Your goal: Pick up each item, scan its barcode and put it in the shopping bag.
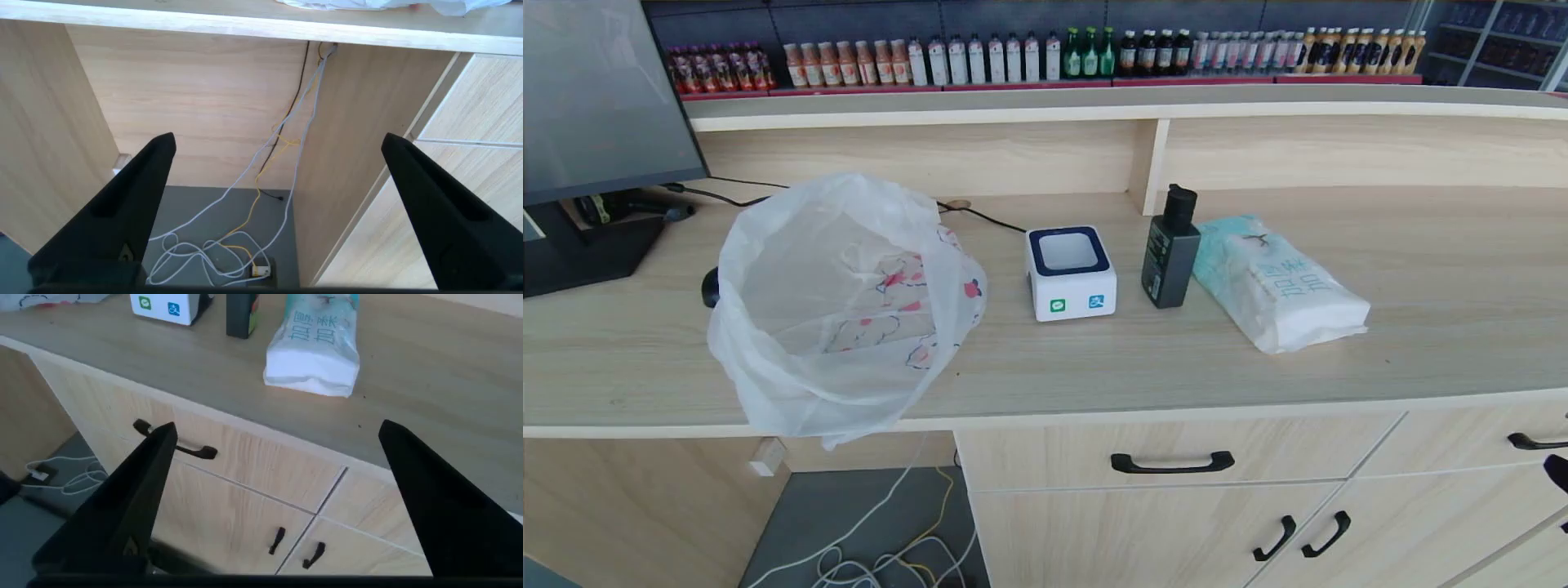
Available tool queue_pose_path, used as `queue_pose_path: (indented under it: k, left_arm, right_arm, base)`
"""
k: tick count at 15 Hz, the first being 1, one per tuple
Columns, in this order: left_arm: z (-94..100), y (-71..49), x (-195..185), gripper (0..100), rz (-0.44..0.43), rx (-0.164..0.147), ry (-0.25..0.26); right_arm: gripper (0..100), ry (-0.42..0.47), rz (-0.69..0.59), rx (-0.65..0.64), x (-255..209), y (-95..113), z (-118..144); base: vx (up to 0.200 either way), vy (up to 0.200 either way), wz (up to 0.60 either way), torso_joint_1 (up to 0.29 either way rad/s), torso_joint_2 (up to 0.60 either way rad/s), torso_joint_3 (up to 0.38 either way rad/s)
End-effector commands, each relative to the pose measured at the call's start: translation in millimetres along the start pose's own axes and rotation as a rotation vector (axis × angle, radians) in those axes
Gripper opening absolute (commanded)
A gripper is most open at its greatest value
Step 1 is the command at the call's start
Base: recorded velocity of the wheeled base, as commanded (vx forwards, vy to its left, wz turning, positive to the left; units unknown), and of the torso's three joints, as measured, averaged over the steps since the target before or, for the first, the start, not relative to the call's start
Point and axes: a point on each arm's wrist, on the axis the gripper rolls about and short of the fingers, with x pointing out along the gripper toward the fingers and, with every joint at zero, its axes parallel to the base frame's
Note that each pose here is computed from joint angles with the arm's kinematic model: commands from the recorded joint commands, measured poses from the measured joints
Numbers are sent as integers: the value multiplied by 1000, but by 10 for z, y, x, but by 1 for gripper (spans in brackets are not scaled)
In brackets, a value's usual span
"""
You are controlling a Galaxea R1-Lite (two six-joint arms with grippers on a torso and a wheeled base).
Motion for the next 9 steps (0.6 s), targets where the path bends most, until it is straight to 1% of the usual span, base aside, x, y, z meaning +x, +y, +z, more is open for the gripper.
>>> queue_pose_path:
  k: [1,3,5,7,9]
  left_arm:
    - [0,0,0,100,-1,0,0]
    - [0,0,0,100,1,0,0]
    - [0,0,0,100,1,0,0]
    - [0,0,0,100,1,0,0]
    - [0,0,0,100,1,0,0]
  right_arm:
    - [100,43,189,-97,862,54,28]
    - [100,-24,263,-119,1184,196,97]
    - [100,-76,250,-116,1429,274,186]
    - [100,-100,227,-89,1597,354,270]
    - [100,-75,199,-76,1745,432,244]
  base:
    - [0,0,0,0,0,0]
    - [0,0,0,0,0,0]
    - [0,0,0,0,0,0]
    - [0,0,0,0,0,0]
    - [0,0,0,0,0,0]
